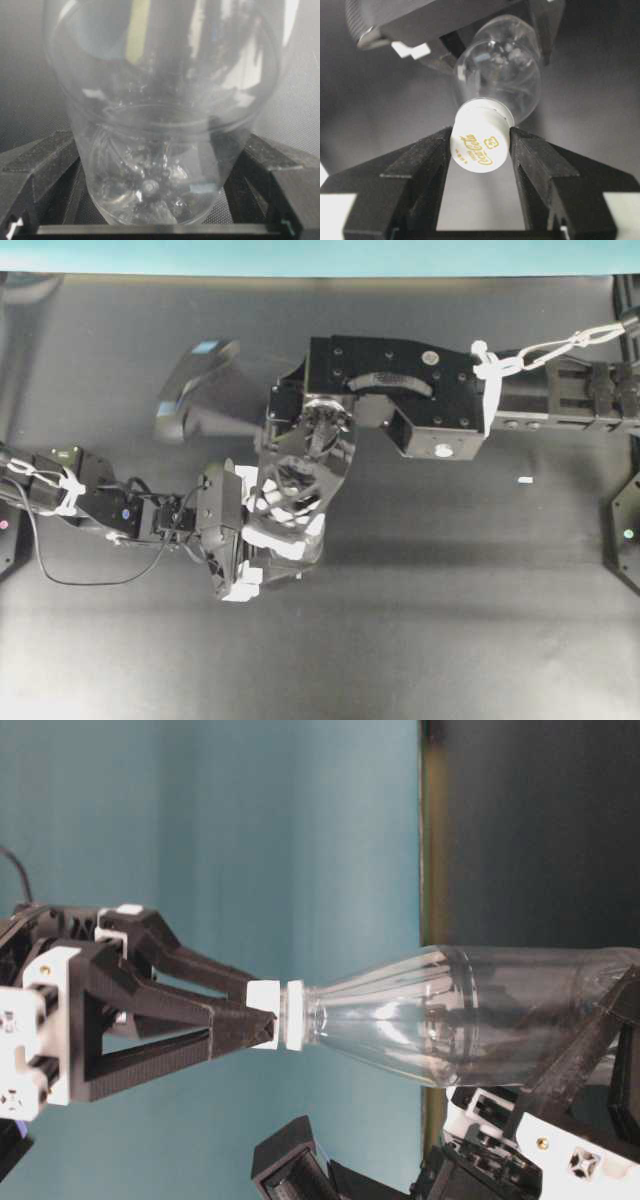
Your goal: Open the bottle cap by holding the bottle with the left arm and twisting the cap with the right arm.
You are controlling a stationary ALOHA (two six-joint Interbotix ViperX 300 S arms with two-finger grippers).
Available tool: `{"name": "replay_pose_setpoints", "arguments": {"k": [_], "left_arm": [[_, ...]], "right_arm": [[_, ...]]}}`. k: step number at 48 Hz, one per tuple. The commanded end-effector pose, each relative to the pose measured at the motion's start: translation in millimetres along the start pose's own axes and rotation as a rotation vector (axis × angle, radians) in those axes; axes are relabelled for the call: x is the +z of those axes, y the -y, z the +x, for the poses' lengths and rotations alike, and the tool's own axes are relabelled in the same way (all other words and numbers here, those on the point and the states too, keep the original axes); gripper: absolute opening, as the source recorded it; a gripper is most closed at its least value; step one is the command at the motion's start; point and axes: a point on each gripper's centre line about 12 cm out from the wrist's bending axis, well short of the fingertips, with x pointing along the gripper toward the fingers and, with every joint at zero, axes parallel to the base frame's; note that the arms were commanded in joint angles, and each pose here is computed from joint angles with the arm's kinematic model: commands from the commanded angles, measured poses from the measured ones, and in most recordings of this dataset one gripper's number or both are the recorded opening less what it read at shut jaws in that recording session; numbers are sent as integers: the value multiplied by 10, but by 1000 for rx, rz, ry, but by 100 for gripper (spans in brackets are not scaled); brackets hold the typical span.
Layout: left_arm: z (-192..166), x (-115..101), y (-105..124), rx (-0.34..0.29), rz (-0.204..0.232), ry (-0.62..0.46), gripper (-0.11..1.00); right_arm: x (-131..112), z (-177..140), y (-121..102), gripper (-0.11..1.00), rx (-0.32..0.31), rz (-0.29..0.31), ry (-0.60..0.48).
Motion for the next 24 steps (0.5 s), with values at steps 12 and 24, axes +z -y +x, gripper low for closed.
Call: {"name": "replay_pose_setpoints", "arguments": {"k": [12, 24], "left_arm": [[-1, -20, 35, -9, 3, -9, 88], [-16, -49, 49, -13, 9, -18, 88]], "right_arm": [[-3, -44, -113, 36, 15, -421, 3], [-15, -39, -140, 36, 16, -688, 1]]}}
